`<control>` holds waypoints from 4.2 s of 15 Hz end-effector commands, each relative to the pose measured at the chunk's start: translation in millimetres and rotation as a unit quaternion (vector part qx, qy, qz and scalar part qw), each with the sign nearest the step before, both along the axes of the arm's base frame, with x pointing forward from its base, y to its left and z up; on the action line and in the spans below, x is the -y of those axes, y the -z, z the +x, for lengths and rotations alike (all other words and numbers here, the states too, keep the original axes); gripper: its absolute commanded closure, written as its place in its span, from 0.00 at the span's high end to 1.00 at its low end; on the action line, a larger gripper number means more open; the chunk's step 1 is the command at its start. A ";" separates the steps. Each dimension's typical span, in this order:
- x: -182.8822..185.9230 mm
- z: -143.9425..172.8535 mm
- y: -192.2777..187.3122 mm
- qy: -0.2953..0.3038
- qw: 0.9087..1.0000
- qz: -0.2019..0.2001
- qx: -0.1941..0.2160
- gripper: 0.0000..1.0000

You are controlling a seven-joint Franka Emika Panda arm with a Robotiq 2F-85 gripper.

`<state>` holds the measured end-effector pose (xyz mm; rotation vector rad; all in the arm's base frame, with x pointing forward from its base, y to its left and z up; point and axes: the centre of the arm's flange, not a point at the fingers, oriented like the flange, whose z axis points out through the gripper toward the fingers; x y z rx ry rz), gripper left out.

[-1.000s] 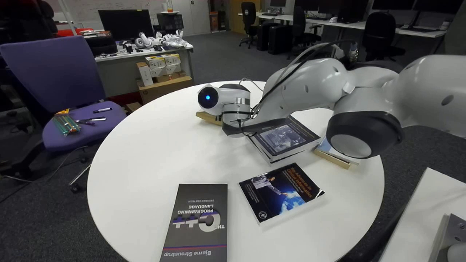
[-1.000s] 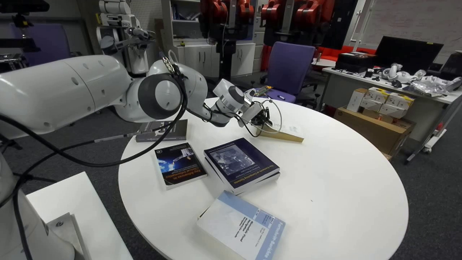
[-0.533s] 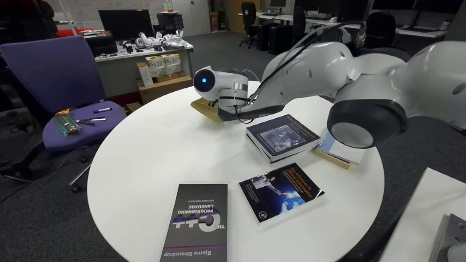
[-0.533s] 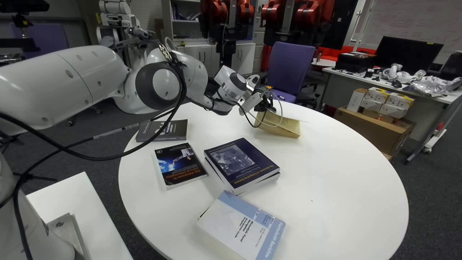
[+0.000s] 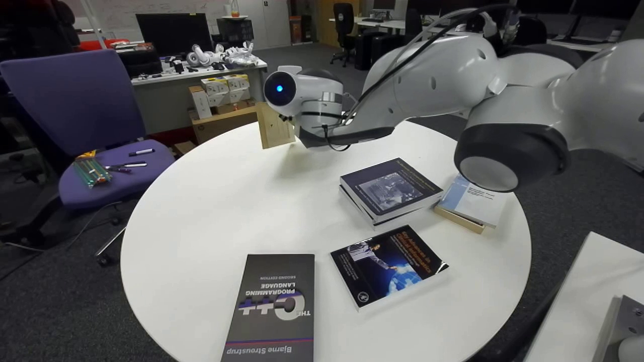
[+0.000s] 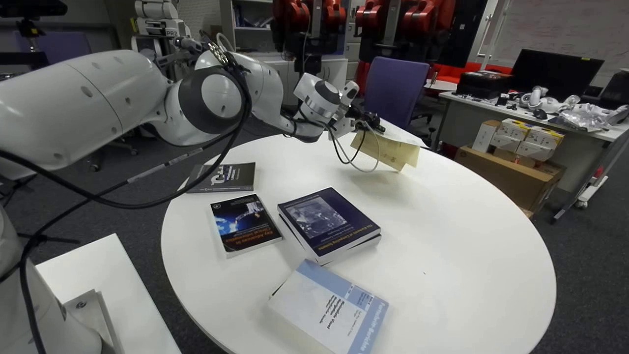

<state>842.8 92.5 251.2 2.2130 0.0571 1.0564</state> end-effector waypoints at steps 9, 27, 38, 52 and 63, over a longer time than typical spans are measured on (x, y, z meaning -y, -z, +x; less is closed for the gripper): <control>-40.6 -87.8 -27.6 -0.139 0.975 0.171 -0.034 0.00; -30.8 -172.6 -78.4 -0.152 0.940 0.265 -0.152 0.00; 20.2 -247.3 -148.7 -0.107 0.947 0.269 -0.136 0.00; 29.2 -312.5 -160.3 -0.093 0.914 0.347 -0.187 0.00; 61.2 -343.4 -209.7 -0.036 0.907 0.332 -0.257 0.00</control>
